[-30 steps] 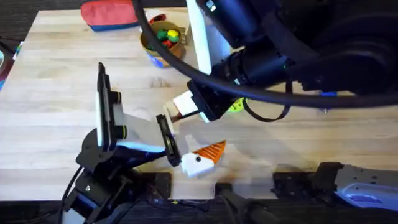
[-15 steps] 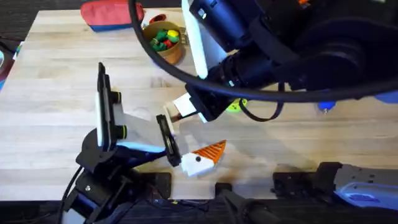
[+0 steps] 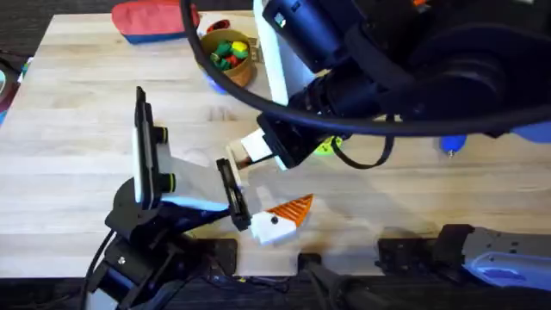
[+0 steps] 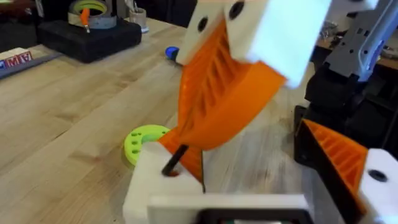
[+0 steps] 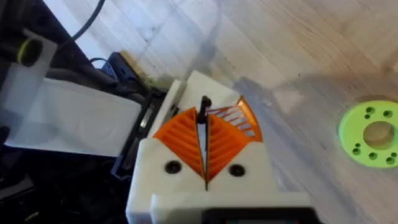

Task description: Pick up the gripper from the table and insert it into the empty holder that is missing its gripper. Then pick up a screw, insert it into the mounting hole, and use the screwdriver to tighten it. Finally, clean up the table by picking up the vegetable and placing it into the bucket.

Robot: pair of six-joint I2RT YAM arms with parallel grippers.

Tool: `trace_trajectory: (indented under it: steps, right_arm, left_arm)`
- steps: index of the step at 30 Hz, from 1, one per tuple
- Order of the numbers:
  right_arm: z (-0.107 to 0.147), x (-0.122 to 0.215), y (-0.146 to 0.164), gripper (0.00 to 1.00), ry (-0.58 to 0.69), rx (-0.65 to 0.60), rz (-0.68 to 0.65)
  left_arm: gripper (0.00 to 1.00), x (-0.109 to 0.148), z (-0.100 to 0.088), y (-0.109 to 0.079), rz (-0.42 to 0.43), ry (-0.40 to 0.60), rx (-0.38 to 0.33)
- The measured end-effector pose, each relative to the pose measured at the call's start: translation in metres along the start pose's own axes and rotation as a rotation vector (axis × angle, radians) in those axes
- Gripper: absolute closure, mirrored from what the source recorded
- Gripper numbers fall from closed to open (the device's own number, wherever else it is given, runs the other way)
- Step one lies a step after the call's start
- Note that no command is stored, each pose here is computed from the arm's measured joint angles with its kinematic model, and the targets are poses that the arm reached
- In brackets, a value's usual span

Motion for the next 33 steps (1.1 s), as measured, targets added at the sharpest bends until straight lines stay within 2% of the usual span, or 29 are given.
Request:
trace_trajectory:
  steps: [33]
  right_arm:
    - [0.0005,0.0006,-0.0047,0.998,-0.004,-0.007,0.043]
  left_arm:
    - [0.065,0.0000,0.0000,0.0000,0.000,0.000,0.000]
Point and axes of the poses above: each hand's point on the last joint's axis, 136 mm out from that joint toward the fingers, its own x axis back along the fingers, its own y axis along the line the jaws close on, z = x × y, the point moved 7 cm from there along x, back along the fingers, and after that the axes turned 7 degrees about -x, right-handed, at the moved point
